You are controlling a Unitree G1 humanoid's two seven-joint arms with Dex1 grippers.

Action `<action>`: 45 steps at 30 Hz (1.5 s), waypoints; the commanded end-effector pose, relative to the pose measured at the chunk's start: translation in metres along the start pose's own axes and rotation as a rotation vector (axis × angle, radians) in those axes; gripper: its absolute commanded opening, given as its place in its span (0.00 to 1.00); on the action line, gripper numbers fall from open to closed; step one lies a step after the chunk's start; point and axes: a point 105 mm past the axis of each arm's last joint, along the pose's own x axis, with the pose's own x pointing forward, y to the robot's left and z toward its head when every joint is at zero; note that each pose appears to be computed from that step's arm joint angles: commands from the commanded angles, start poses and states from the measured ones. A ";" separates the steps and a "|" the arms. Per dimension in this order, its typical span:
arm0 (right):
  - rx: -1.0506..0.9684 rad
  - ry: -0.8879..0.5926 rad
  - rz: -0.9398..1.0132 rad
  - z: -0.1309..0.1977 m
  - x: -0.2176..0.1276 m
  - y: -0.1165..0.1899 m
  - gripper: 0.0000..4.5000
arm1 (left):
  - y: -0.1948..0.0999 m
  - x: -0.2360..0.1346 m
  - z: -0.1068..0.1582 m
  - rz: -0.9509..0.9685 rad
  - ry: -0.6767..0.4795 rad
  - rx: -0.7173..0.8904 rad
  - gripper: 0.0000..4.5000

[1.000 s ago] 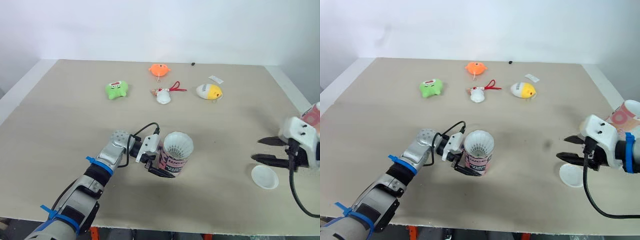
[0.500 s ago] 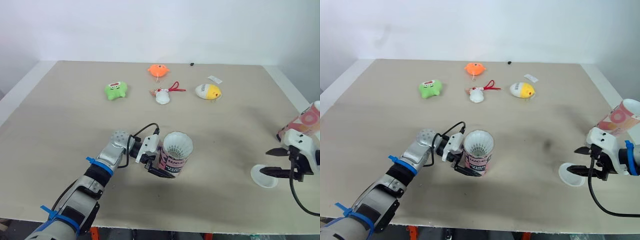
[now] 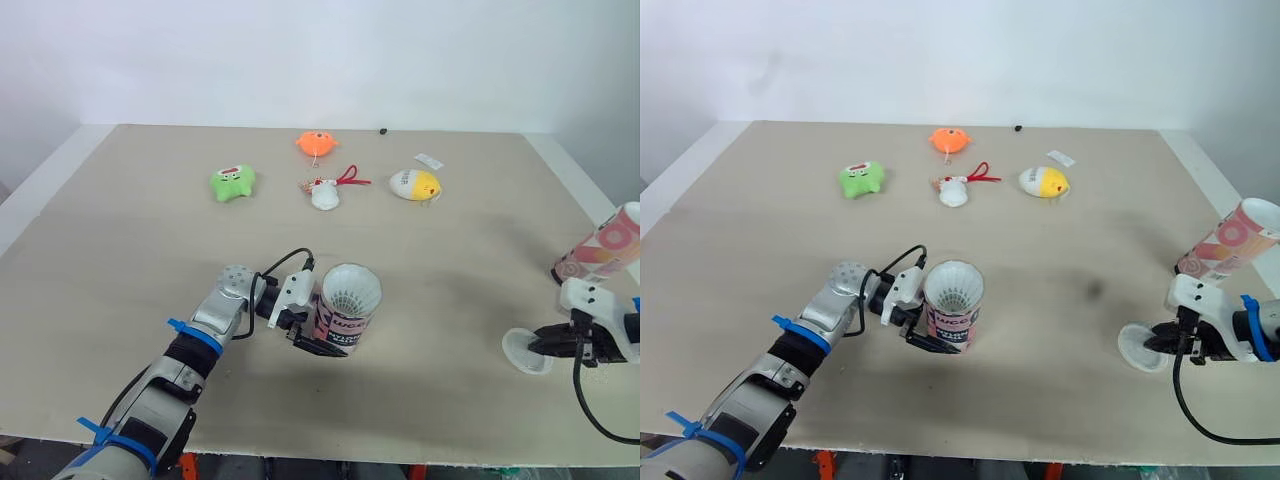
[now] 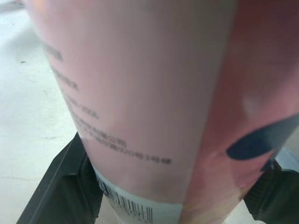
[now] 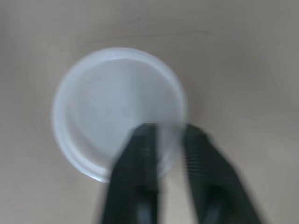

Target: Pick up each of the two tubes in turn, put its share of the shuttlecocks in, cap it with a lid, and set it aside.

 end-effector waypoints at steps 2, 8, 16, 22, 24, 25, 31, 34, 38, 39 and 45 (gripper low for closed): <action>-0.012 0.020 0.025 -0.001 -0.004 0.000 0.01 | 0.001 -0.001 0.001 0.011 0.004 0.004 0.76; -0.086 -0.038 0.011 0.023 -0.010 -0.004 0.01 | 0.005 -0.002 -0.004 0.041 0.027 -0.012 0.76; -0.368 -0.271 0.079 0.122 -0.033 0.024 0.01 | 0.009 -0.001 -0.006 0.070 0.019 -0.058 0.76; -0.633 -0.491 0.175 0.215 -0.058 0.070 0.01 | 0.012 -0.003 -0.012 0.072 0.066 -0.056 0.76; -0.708 -0.511 0.206 0.235 -0.061 0.081 0.01 | 0.013 -0.004 -0.013 0.068 0.075 -0.057 0.76; -0.748 -0.511 0.214 0.245 -0.061 0.084 0.01 | 0.013 -0.004 -0.013 0.063 0.079 -0.059 0.76; -0.956 -0.451 0.290 0.278 -0.046 0.106 0.01 | 0.010 -0.003 -0.015 0.022 0.089 -0.102 0.76; -1.011 -0.426 0.282 0.290 -0.036 0.107 0.01 | 0.008 -0.002 -0.017 0.009 0.095 -0.110 0.76; -1.125 -0.360 0.260 0.301 -0.020 0.108 0.01 | 0.007 -0.002 -0.019 0.013 0.100 -0.110 0.76; -1.156 -0.339 0.246 0.302 -0.017 0.106 0.01 | 0.007 -0.001 -0.019 0.014 0.101 -0.109 0.76; -1.306 -0.261 0.195 0.308 -0.009 0.105 0.01 | 0.007 0.000 -0.019 0.021 0.101 -0.101 0.76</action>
